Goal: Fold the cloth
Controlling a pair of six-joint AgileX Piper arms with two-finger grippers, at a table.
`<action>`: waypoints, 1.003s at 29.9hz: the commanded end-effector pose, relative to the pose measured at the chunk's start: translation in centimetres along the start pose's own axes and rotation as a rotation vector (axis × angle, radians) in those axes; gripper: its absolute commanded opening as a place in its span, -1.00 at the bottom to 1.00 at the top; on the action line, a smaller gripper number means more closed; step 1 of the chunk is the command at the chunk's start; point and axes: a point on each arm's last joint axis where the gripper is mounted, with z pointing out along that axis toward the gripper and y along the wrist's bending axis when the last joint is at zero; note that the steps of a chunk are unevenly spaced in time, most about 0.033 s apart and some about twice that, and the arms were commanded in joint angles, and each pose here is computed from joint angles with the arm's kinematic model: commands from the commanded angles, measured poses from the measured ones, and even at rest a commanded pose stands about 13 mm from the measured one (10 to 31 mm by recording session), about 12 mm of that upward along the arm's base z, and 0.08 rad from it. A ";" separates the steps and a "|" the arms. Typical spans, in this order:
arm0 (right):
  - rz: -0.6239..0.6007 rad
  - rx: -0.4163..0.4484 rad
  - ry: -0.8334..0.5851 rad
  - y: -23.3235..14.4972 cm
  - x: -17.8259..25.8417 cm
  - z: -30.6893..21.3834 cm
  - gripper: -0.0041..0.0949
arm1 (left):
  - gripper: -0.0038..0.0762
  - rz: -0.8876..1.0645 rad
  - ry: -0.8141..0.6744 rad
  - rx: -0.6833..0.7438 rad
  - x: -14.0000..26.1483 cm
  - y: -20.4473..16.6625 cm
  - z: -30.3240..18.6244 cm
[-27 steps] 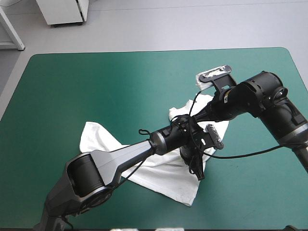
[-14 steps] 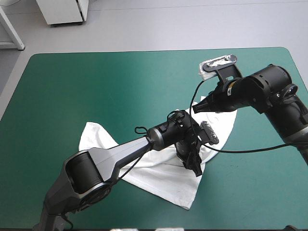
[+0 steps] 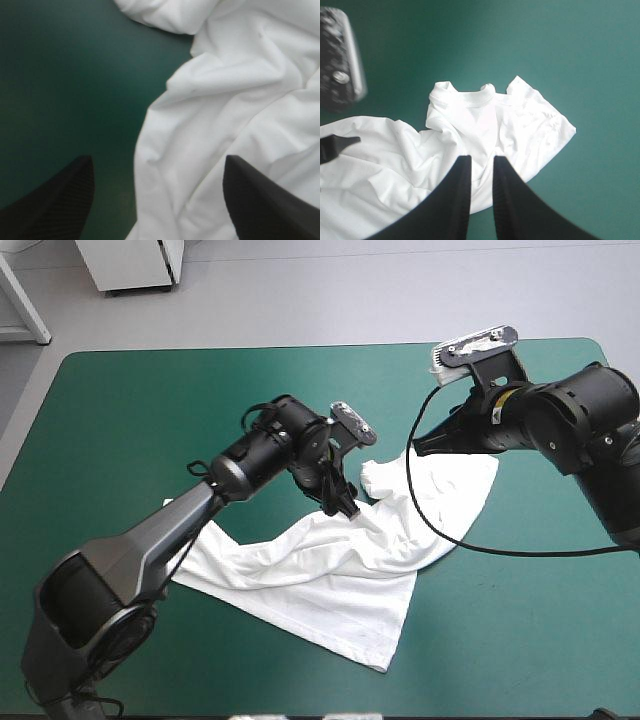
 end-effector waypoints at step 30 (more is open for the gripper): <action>0.211 -0.023 0.102 -4.5 2.2 2.1 -0.60 | 0.41 -0.639 0.109 -0.268 18.2 15.7 -6.3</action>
